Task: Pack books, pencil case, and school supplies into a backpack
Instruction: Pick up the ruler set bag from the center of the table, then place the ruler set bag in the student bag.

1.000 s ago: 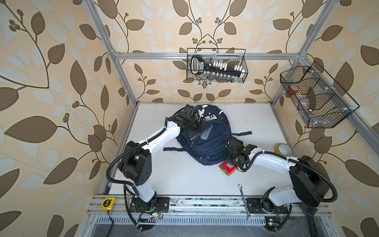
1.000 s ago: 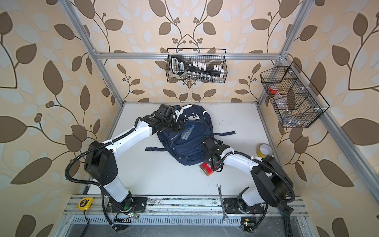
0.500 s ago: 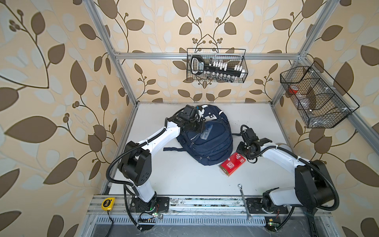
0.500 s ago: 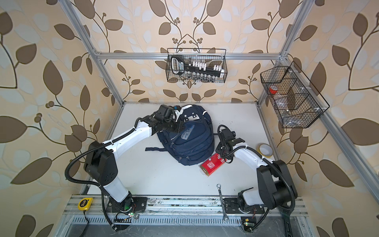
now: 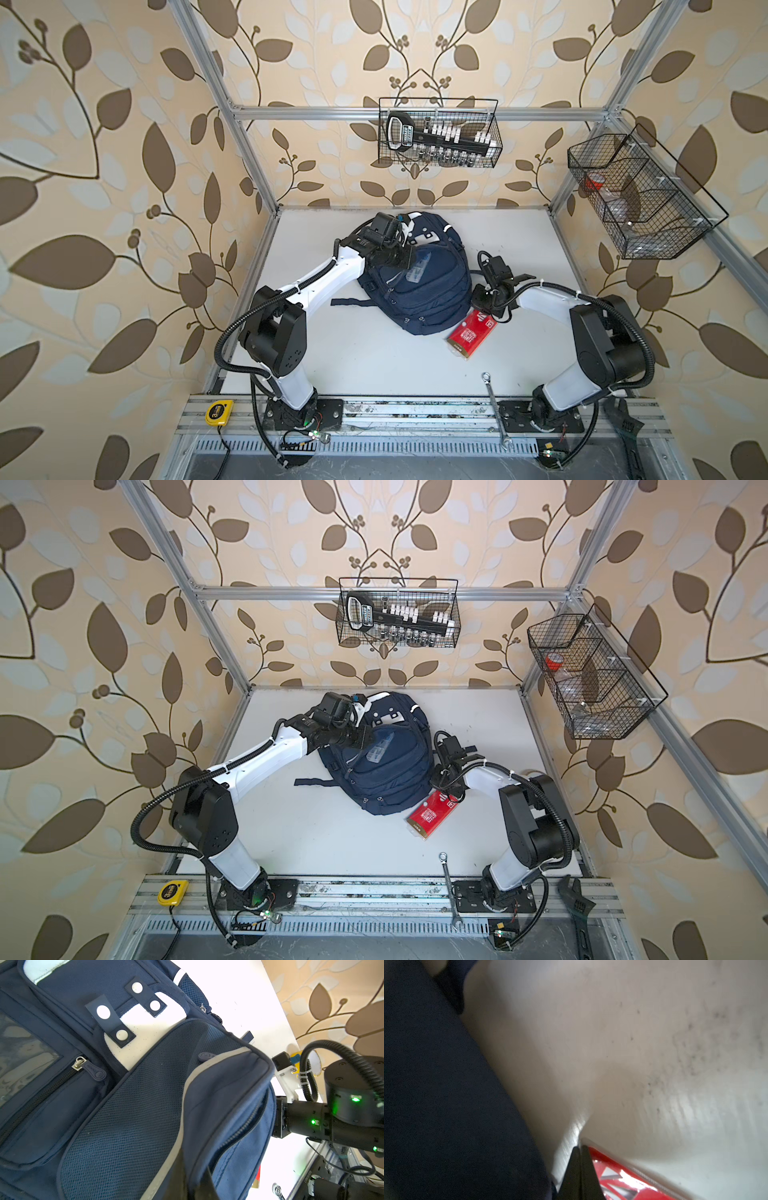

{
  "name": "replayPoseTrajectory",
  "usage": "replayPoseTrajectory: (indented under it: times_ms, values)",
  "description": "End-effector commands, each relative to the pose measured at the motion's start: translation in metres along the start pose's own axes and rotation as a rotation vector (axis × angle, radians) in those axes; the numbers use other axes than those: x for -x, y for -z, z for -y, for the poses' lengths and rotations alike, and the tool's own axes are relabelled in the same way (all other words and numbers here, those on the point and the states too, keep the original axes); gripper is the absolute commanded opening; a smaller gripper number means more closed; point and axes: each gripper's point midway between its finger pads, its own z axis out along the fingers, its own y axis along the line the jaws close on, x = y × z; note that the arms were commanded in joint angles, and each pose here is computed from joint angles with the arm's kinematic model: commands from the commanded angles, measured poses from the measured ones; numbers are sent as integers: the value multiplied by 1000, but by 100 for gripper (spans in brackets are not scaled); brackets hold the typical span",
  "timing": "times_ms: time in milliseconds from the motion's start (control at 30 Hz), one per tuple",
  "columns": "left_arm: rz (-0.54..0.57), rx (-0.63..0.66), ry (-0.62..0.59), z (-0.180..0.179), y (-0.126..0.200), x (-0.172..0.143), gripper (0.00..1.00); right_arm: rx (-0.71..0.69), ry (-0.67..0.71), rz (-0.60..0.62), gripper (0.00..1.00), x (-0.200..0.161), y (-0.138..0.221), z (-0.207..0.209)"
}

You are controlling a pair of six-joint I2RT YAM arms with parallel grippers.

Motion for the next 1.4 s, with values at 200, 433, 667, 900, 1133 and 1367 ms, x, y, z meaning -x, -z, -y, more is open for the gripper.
replayPoseTrajectory:
  times_ms: [200, 433, 667, 900, 1133, 1367]
  values:
    - [87, -25, -6, 7, 26, 23, 0, 42, 11, 187, 0, 28, 71, -7]
    - [93, -70, 2, 16, 26, 26, 0, 220, 18, 334, 0, 49, 157, -45]
    - [93, -108, 11, 26, 30, 34, 0, 388, 99, 383, 0, 55, 202, -133]
    - [102, -137, 43, 35, 37, 48, 0, 462, 171, 343, 0, 28, 188, -184]
    - [130, -220, 101, 52, 47, 55, 0, 508, 173, 291, 0, 18, 146, -216]
    - [115, -294, 157, 60, 47, 44, 0, 449, 173, 338, 0, 47, 110, -248]
